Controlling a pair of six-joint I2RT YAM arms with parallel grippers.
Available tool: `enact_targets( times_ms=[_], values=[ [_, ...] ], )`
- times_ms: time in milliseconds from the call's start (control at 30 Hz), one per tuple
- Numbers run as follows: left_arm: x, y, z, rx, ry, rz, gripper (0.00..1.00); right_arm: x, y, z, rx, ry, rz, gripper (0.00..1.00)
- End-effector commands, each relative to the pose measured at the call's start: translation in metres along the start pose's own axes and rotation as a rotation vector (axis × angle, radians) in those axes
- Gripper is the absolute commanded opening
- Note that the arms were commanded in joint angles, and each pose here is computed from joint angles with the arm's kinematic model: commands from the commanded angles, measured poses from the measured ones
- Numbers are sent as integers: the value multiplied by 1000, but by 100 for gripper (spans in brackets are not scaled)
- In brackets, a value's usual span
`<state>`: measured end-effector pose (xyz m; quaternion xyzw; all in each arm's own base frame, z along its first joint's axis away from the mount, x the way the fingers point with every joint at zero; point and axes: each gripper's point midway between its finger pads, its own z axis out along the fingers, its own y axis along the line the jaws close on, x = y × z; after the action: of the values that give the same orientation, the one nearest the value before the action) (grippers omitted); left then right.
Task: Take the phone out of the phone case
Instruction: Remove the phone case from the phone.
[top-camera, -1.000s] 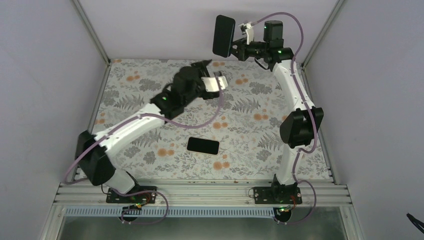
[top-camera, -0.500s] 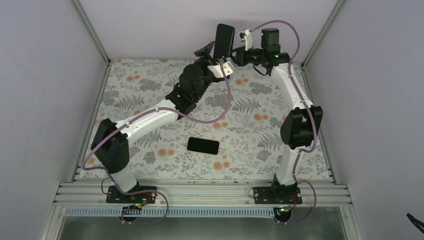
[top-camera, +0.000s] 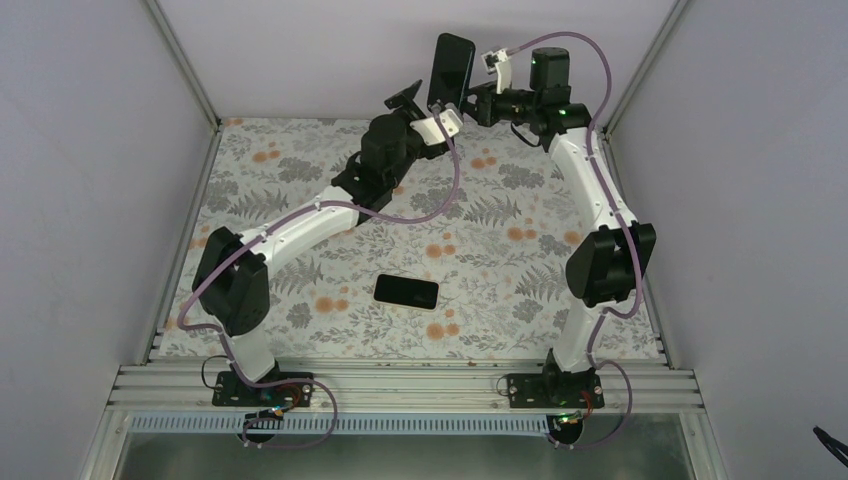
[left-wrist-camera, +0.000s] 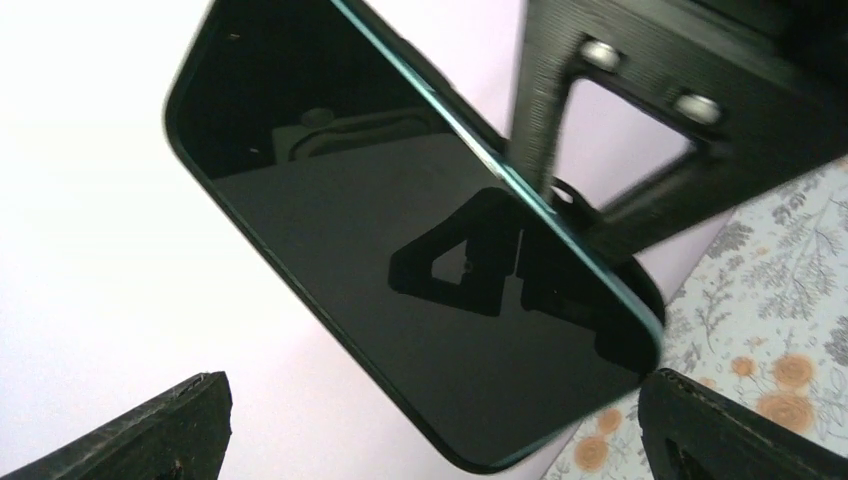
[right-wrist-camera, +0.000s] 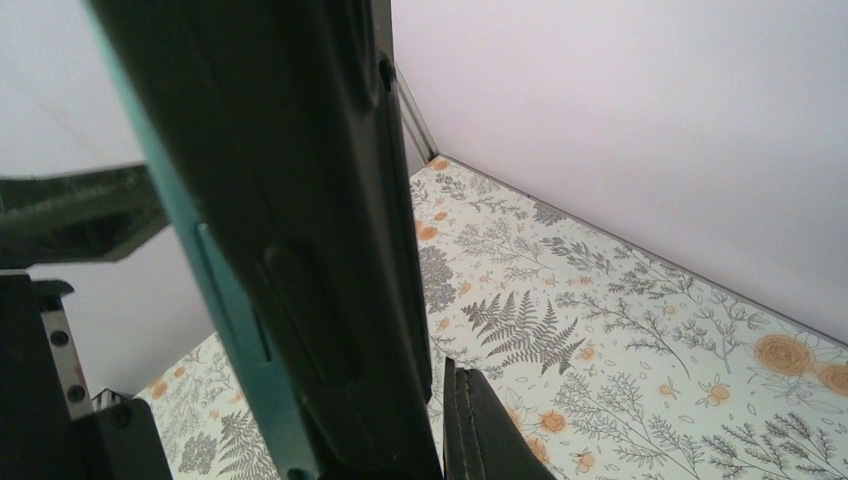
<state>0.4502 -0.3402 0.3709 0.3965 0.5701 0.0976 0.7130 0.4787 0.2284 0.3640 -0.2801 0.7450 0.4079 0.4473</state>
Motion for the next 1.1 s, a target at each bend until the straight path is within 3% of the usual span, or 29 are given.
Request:
enact_targets(
  times_ms=[0, 1067],
  values=[
    [-14, 19, 4, -40, -34, -48, 100, -25, 31, -10, -63, -64, -75, 3],
    [-11, -14, 7, 51, -24, -40, 100, -28, 39, -2, -89, -62, -78, 3]
  ],
)
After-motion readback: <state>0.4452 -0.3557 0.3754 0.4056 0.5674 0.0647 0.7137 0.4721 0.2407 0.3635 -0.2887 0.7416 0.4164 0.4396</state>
